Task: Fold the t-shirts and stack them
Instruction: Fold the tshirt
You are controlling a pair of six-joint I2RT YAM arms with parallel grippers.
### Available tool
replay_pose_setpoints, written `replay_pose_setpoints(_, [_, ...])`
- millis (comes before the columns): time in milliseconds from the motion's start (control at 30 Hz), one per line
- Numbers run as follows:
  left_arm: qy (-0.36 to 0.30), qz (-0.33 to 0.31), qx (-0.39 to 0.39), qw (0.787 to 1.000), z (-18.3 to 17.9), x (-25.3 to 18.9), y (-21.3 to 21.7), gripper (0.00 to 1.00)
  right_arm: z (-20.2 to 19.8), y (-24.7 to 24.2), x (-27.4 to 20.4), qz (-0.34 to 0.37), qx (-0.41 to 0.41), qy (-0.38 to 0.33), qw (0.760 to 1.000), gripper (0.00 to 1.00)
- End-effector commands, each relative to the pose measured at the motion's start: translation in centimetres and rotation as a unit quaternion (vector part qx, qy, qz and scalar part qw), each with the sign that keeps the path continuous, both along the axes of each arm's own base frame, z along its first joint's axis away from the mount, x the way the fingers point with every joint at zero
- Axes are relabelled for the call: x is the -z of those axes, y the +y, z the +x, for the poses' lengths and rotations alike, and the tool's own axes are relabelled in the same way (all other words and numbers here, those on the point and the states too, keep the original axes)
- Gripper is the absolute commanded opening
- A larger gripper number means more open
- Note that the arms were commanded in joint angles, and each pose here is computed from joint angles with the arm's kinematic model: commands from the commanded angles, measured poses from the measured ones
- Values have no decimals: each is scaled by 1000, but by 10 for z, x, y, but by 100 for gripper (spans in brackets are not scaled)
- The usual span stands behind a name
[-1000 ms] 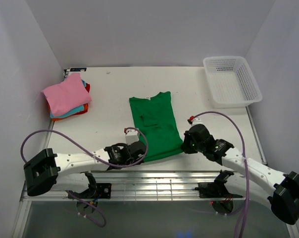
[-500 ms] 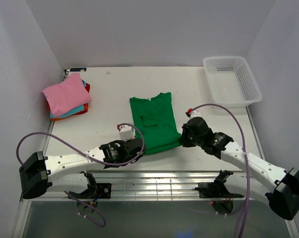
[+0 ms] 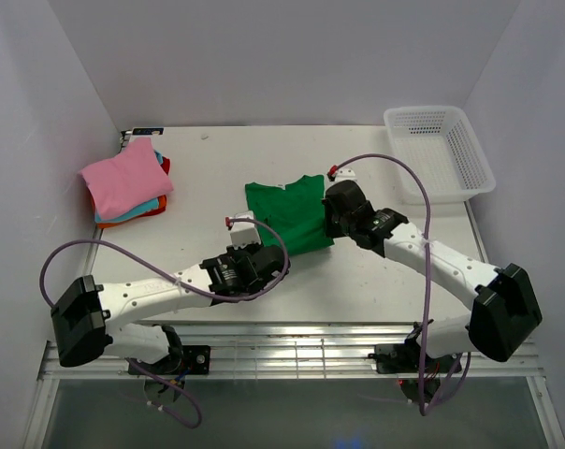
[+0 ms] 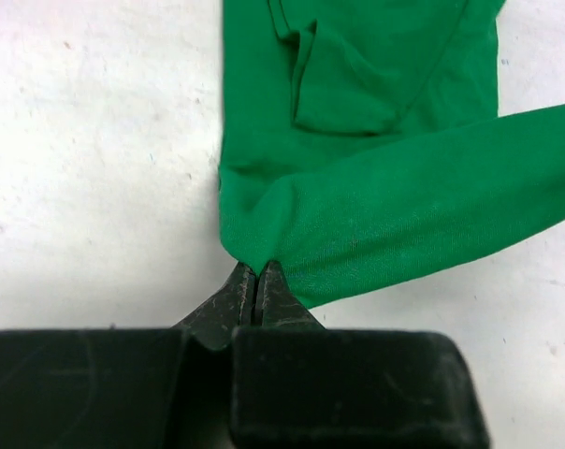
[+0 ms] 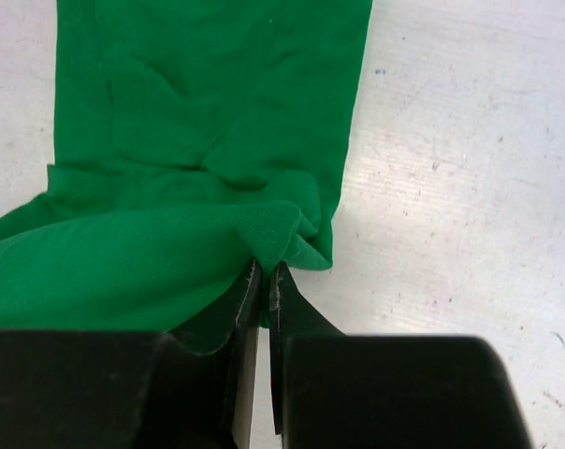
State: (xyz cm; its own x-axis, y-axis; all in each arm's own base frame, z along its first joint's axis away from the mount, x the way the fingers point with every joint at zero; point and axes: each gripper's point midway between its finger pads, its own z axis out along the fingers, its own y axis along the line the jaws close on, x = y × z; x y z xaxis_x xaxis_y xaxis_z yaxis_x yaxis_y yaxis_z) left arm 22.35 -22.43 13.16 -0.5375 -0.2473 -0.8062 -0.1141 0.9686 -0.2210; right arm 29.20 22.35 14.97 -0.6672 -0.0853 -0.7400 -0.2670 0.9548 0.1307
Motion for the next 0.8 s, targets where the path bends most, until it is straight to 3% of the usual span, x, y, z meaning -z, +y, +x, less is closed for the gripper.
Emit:
replay_pose_setpoints(0, [-66,21,-25,997,31,-27,7,0,35,6,-30,-3,13,-55,998,8])
replay_pose_setpoints(433, [-98,28,-16,995,93,-25,16,0,95,14,-45,-12,22,-73,997,8])
replay_pose_setpoints(767, [-100,42,-8,994,137,-12,10,0,143,20,-27,-19,22,-63,998,8])
